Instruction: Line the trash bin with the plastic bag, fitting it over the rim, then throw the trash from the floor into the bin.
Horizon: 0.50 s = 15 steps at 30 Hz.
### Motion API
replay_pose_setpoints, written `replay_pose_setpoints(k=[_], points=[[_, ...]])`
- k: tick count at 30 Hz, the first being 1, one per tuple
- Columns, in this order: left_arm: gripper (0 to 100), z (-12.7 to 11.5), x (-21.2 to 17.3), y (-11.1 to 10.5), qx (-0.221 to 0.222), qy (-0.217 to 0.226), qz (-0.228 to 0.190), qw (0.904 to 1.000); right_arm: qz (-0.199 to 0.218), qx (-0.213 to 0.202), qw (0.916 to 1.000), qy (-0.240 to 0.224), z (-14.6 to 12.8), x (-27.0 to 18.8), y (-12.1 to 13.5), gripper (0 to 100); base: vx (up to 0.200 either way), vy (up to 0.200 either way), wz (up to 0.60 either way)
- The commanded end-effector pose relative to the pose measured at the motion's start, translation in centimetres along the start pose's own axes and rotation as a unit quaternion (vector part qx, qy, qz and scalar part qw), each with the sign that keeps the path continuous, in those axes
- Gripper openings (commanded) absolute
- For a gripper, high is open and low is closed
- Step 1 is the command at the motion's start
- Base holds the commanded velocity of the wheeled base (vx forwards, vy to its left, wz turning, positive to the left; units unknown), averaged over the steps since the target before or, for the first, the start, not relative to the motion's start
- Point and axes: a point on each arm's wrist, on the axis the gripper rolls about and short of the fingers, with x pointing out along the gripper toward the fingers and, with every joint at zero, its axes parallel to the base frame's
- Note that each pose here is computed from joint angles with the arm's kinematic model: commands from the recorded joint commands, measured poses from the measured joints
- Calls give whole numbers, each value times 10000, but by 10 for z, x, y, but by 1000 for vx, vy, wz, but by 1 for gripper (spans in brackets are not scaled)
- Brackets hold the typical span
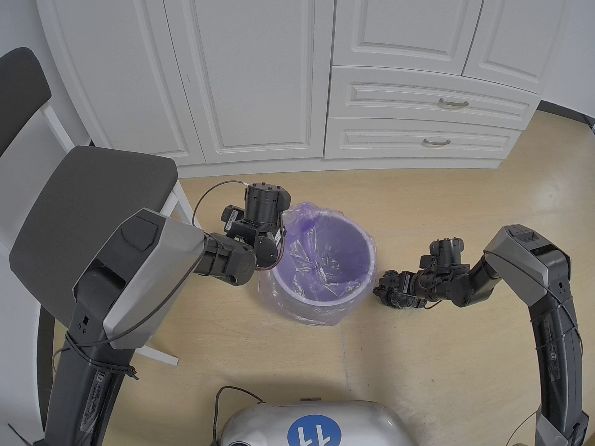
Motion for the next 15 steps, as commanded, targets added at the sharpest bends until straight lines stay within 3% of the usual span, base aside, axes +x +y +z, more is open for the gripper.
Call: replay_pose_setpoints(k=[1, 9, 15], points=[[100, 9, -4, 7, -66, -72, 29, 9999, 8, -4, 10000, 3, 0, 1, 1, 100, 0, 0, 0], [100, 4, -8, 4, -115, -20, -15, 9999, -2, -3, 10000, 13, -1, 2, -1, 100, 0, 0, 0], [100, 16, -44, 0, -330, 49, -388, 9987, 0, -5, 10000, 7, -1, 2, -1, 100, 0, 0, 0]])
